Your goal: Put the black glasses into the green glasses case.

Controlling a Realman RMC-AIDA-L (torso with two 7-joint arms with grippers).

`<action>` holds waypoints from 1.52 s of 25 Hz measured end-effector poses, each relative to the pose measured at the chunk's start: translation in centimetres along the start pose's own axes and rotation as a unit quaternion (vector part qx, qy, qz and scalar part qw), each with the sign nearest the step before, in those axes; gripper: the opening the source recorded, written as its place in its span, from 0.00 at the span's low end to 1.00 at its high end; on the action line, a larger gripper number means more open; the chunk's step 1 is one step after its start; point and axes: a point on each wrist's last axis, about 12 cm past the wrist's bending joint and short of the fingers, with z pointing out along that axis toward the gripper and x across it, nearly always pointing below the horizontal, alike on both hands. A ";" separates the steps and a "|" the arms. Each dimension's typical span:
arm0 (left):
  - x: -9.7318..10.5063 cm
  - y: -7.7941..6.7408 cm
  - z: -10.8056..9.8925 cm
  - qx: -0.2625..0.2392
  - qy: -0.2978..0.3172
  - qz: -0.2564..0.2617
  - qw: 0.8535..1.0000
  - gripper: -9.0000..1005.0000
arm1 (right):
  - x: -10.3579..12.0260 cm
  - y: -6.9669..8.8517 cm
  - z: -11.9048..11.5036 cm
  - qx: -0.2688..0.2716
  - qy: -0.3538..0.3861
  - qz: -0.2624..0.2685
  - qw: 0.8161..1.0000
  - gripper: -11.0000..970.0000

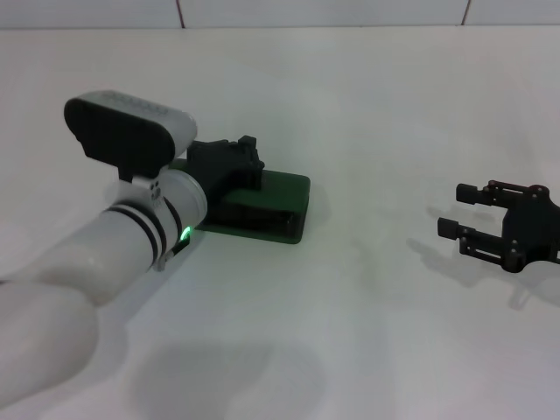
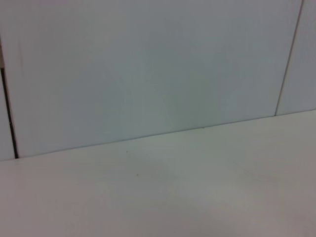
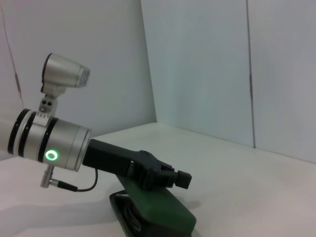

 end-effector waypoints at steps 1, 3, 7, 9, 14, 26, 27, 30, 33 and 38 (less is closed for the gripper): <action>0.3 -0.1 -0.1 -0.001 -0.001 0.002 1.000 0.01 | 0.0 0.0 0.0 0.000 0.000 0.000 1.000 0.58; 0.6 -0.3 -0.2 -0.001 -0.010 0.007 1.000 0.01 | 0.0 0.0 0.0 0.000 0.001 0.000 1.000 0.58; 1.0 -0.6 -0.4 -0.001 -0.021 0.012 1.000 0.01 | 0.1 -0.1 0.0 0.004 0.003 0.000 1.000 0.58; 1.0 -0.7 -0.5 -0.001 -0.025 0.013 1.000 0.01 | 0.1 -0.1 0.0 0.004 0.003 0.000 1.000 0.58; 1.3 -0.8 -0.7 -0.004 -0.037 0.017 0.999 0.01 | 0.1 -0.1 0.0 0.005 0.003 0.001 1.000 0.58; 2.7 -0.8 -1.4 -0.011 -0.038 0.015 0.999 0.02 | 0.1 -0.2 0.1 0.007 0.005 0.000 1.000 0.58; 2.7 -0.8 -1.4 -0.011 -0.039 0.015 0.999 0.02 | 0.1 -0.2 0.1 0.008 0.006 0.000 1.000 0.58; 2.7 -0.9 -1.4 -0.009 -0.041 0.015 0.999 0.02 | 0.1 -0.3 0.1 0.009 0.006 0.000 1.000 0.59; 2.6 -1.0 -1.4 -0.008 -0.044 0.016 0.999 0.02 | 0.0 -0.3 0.1 0.009 0.005 0.000 1.000 0.58; 2.4 -1.0 -1.4 -0.006 -0.048 0.018 0.999 0.02 | 0.0 -0.3 0.1 0.010 0.005 0.000 1.000 0.58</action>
